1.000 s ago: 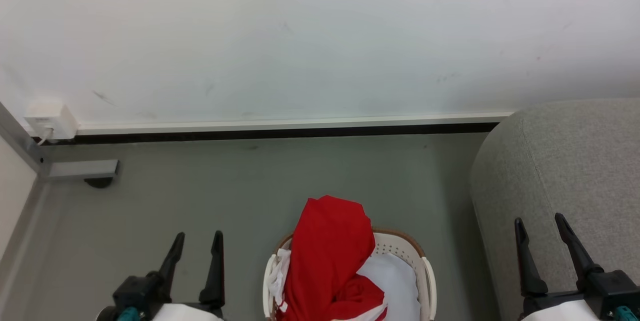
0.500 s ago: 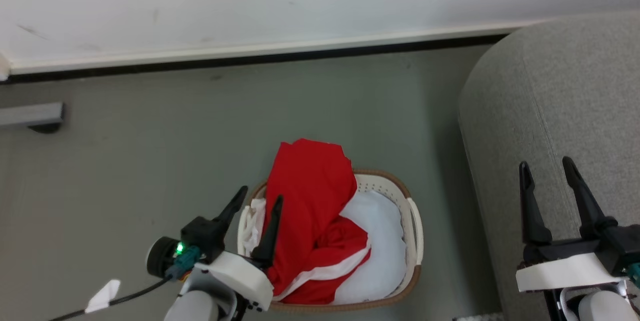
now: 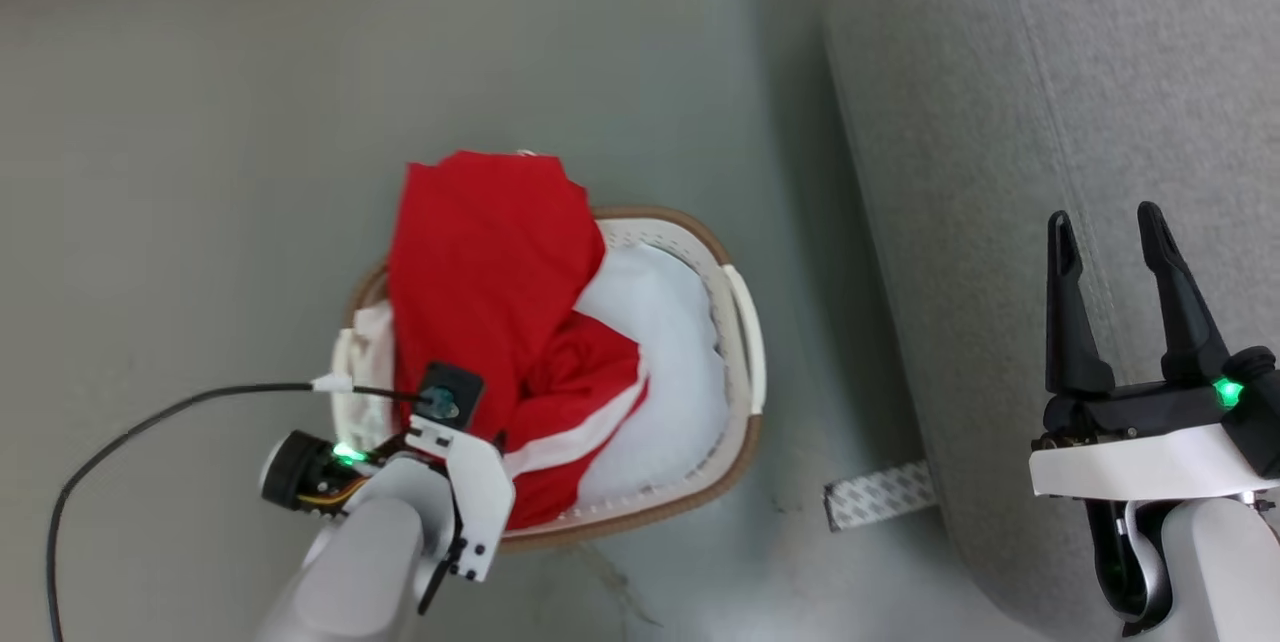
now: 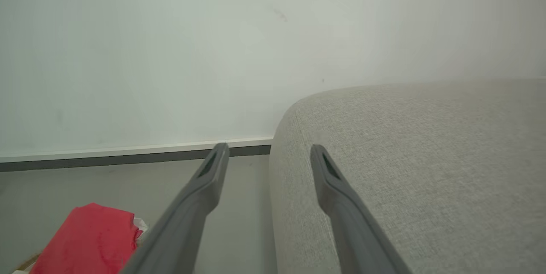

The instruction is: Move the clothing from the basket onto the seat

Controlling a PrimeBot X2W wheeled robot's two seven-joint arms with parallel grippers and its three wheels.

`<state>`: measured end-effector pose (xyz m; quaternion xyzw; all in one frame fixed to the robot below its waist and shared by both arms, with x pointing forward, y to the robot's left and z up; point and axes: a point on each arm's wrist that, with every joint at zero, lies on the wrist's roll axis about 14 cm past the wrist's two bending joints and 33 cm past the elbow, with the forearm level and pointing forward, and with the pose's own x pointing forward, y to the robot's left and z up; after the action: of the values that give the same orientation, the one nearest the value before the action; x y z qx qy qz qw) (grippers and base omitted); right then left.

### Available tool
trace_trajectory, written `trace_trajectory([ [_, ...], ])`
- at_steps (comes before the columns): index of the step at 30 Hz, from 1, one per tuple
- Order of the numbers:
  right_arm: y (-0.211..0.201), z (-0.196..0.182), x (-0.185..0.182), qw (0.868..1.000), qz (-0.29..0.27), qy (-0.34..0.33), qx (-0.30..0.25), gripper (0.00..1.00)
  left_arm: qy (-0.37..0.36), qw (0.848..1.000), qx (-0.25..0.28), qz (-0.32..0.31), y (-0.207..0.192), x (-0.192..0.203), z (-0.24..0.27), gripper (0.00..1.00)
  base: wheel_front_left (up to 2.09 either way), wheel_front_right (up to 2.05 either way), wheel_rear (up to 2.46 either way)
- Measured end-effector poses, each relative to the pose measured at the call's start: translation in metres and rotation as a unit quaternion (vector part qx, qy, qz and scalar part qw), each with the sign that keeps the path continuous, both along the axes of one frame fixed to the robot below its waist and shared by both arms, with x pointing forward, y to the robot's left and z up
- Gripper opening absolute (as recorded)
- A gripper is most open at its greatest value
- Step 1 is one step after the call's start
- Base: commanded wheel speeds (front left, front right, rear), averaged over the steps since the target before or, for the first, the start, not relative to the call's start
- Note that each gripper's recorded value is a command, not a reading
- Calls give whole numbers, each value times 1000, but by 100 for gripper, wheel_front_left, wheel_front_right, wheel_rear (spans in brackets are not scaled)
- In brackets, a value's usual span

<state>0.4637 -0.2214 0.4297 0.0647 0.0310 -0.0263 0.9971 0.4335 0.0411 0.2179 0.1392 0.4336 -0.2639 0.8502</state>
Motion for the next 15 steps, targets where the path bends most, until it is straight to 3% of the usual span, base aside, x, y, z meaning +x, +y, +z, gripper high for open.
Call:
trace_trajectory([
  [7, -20, -17, -6, 999, -27, 23, -1, 100, 73, 995, 61, -28, 10, -11, -45, 100, 0, 0, 0],
  [15, -23, -31, 0, 999, -31, 36, 2, 100, 92, 989, 105, -58, 19, -6, -74, 100, 0, 0, 0],
])
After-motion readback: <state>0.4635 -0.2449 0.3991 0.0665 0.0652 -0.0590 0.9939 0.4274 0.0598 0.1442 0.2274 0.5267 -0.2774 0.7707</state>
